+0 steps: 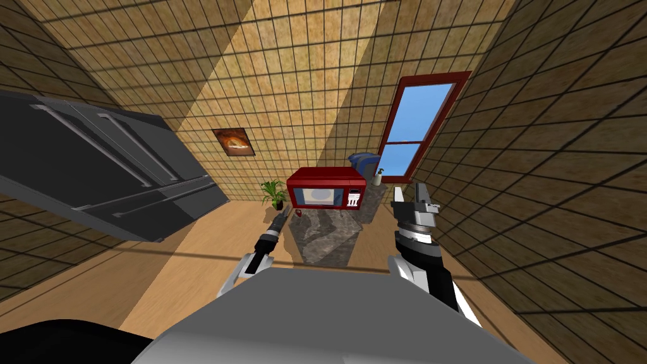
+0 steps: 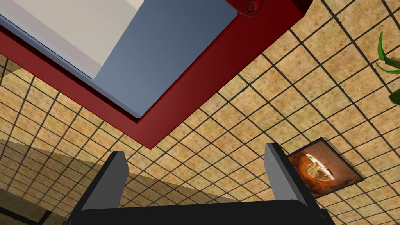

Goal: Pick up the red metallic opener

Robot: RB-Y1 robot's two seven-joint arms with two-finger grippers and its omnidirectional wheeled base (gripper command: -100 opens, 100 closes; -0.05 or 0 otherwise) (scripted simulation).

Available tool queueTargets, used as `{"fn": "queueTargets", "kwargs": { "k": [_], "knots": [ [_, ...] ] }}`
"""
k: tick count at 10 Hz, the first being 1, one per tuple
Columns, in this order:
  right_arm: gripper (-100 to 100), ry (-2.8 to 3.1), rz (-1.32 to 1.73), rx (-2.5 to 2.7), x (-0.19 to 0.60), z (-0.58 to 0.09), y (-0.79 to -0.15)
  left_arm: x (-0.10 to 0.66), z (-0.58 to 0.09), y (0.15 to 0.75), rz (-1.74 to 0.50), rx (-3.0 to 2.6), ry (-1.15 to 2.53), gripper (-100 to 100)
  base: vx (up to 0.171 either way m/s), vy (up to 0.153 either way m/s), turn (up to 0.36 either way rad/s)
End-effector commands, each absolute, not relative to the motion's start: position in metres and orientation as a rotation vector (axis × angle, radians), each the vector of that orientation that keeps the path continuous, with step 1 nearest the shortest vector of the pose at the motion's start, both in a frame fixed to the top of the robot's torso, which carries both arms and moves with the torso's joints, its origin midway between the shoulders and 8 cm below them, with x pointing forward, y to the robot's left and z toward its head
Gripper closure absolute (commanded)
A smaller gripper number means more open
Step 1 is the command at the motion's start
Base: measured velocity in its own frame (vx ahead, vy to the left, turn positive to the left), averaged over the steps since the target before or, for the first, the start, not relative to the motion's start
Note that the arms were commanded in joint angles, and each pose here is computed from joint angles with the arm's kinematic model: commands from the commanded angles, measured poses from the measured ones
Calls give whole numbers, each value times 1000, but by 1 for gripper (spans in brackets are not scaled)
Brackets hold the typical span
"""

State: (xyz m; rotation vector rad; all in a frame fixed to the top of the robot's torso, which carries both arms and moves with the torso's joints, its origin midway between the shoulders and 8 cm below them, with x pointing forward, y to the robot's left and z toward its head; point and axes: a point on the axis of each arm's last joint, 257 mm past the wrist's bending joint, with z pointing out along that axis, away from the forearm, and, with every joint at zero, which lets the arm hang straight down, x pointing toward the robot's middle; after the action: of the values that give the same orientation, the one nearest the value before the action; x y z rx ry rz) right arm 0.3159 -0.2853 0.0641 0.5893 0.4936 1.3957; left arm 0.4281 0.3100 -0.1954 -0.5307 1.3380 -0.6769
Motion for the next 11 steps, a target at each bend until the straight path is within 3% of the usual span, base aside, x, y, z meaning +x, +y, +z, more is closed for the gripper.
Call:
{"fn": "queueTargets", "kwargs": {
  "k": [1, 11],
  "knots": [
    [0, 494, 1396, 589, 316, 64, -285, 429, -210, 314, -642, -519, 1368, -100, 33, -39, 15],
    [0, 494, 1396, 589, 316, 64, -285, 419, -286, 338, -474, -420, 1501, -100, 50, -64, 7]
  ]
}}
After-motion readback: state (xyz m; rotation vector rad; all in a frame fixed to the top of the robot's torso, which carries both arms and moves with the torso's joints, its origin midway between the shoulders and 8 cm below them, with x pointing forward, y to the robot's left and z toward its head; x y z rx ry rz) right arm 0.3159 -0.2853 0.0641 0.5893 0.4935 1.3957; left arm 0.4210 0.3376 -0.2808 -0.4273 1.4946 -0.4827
